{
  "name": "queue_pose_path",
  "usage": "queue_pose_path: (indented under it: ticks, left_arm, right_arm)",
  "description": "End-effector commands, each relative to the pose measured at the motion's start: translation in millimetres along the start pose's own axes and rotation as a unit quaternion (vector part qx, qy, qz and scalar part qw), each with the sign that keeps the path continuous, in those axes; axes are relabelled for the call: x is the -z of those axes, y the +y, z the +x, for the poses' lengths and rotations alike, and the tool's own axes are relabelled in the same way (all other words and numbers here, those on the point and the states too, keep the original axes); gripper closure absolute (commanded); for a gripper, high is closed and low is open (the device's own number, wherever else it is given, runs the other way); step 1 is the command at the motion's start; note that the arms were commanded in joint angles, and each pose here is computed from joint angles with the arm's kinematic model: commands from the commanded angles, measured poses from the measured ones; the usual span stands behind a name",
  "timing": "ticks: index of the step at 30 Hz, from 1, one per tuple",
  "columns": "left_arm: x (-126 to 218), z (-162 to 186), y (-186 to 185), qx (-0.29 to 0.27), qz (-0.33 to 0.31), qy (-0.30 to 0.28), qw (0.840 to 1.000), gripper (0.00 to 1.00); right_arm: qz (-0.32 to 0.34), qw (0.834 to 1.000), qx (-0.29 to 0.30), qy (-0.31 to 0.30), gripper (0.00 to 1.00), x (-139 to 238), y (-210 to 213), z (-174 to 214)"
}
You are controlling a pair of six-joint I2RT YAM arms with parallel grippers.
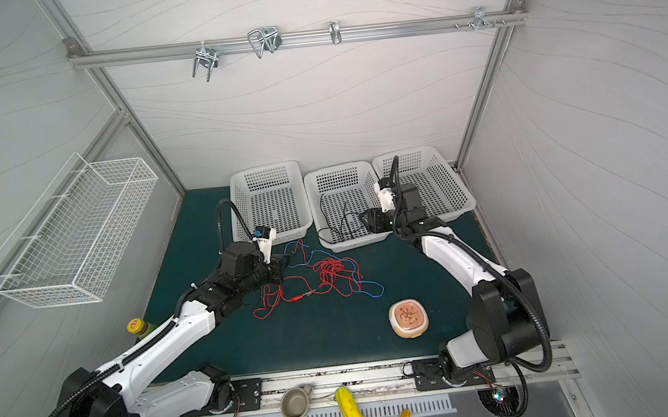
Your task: Untangle the cables
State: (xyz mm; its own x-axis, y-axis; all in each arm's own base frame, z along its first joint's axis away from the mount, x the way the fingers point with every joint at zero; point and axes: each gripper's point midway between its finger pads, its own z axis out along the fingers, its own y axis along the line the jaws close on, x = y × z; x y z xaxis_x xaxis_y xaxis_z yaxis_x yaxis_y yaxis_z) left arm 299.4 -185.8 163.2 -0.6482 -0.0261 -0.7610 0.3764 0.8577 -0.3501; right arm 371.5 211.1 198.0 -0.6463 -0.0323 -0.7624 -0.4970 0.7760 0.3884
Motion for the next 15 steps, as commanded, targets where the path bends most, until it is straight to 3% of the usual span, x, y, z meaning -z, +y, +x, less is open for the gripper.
queue_pose_path:
  ticks: [1, 10, 15]
  left_arm:
    - [1, -18, -4, -0.016, -0.001, -0.024, 1.0, 1.0]
    - [0, -17, -3, -0.015, -0.003, -0.023, 1.0, 1.0]
    - [2, -19, -5, -0.012, 0.0, -0.028, 1.0, 1.0]
  right_arm:
    - [-0.107, 0.992, 0.063, 0.008, 0.37, 6, 63, 9]
    - [-0.169, 0.981, 0.078, 0.057, 0.37, -2, 111, 48]
    - [-0.179, 0.977, 0.079, 0.089, 0.41, -13, 122, 71]
